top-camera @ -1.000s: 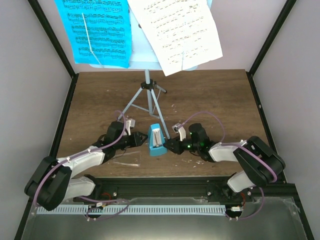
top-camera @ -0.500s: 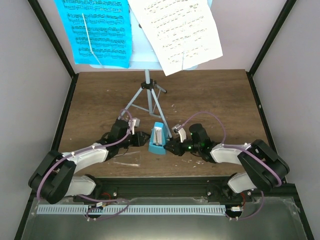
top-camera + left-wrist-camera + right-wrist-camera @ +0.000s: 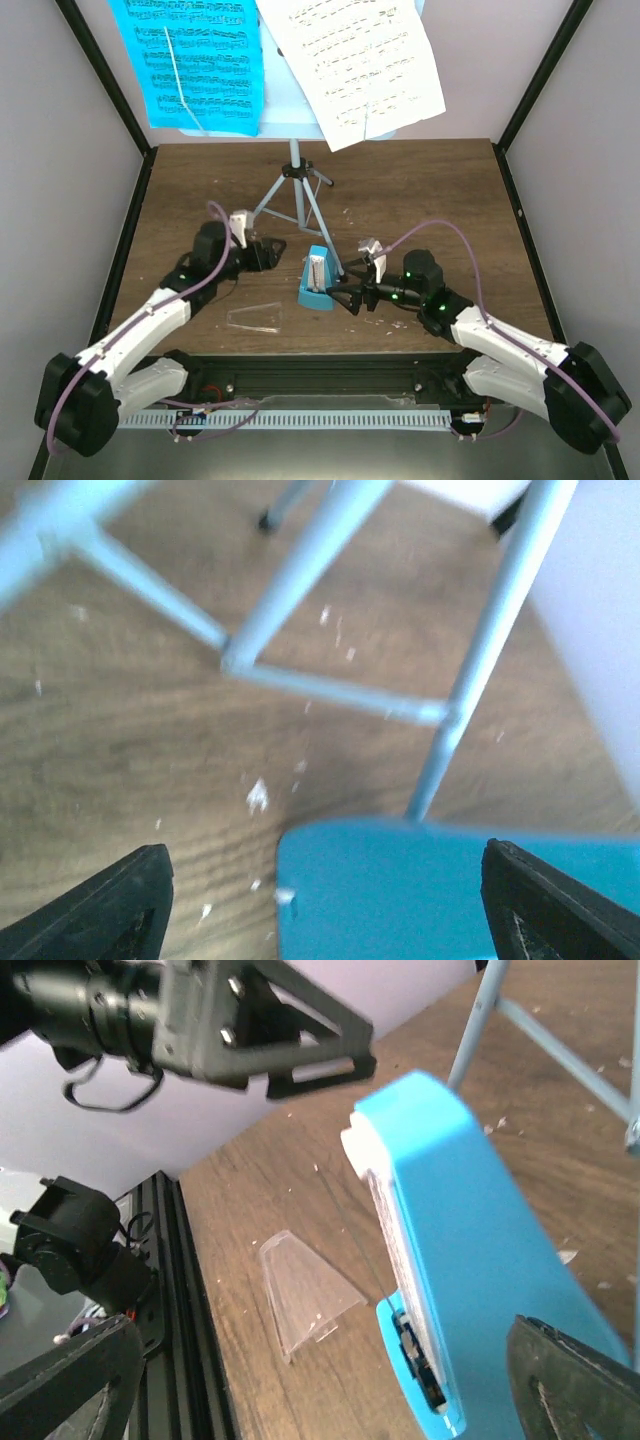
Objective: Pack up the instrument practice props
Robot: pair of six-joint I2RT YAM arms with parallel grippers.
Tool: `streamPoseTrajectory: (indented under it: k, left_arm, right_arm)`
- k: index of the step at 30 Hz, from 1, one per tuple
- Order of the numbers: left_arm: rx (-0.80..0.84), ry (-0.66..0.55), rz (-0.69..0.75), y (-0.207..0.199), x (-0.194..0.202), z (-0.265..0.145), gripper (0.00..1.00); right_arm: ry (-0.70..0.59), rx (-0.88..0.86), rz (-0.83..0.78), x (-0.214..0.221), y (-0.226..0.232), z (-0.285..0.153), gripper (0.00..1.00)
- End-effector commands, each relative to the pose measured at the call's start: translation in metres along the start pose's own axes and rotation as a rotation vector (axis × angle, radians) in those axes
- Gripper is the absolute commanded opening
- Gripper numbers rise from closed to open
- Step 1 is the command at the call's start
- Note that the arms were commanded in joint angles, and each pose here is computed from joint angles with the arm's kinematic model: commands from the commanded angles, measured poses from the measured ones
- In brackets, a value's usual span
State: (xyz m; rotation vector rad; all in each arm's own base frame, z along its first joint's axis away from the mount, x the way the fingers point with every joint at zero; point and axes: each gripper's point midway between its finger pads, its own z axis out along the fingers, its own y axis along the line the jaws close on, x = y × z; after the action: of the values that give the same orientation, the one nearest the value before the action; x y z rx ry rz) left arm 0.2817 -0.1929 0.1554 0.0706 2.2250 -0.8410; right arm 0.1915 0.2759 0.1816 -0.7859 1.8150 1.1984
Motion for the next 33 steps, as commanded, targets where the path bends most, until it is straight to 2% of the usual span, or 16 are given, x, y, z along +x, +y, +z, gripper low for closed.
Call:
streamPoseTrajectory:
  k: [1,4,8,10,13,15,19,27,33]
  left_arm:
    - [0.019,-0.059,0.087,-0.026,-0.050,-0.034,0.90]
    - [0.129,-0.050,0.167,-0.062,-0.085,-0.052,0.94]
    - [0.146,-0.048,0.180,-0.072,-0.114,-0.066,0.96]
    - [0.176,-0.105,0.175,-0.069,-0.122,-0.072,0.96]
    - [0.123,-0.251,0.221,-0.050,-0.138,-0.088,0.97]
    - [0.044,-0.281,0.273,-0.036,-0.141,-0.094,0.98]
    - [-0.075,-0.255,0.332,-0.015,-0.137,-0.094,1.00]
    - [-0.105,-0.238,0.338,-0.006,-0.134,-0.090,1.00]
    - [-0.082,-0.240,0.341,-0.010,-0.132,-0.090,1.00]
  right_arm:
    - [-0.041,0.043,-0.083,-0.033,0.004,-0.004,1.00]
    - [-0.042,0.015,-0.140,-0.053,0.011,0.003,1.00]
    - [-0.098,-0.043,-0.258,-0.073,0.020,0.011,1.00]
    - [-0.129,-0.049,-0.323,-0.078,0.021,0.014,1.00]
    - [-0.132,-0.058,-0.387,-0.079,0.019,0.020,1.00]
    - [-0.114,-0.072,-0.407,-0.077,0.017,0.026,1.00]
    - [-0.104,-0.124,-0.474,-0.063,0.017,0.034,1.00]
    - [-0.085,-0.026,-0.503,-0.051,-0.013,0.050,0.99]
    - [-0.077,0.008,-0.500,-0.045,-0.026,0.057,0.90]
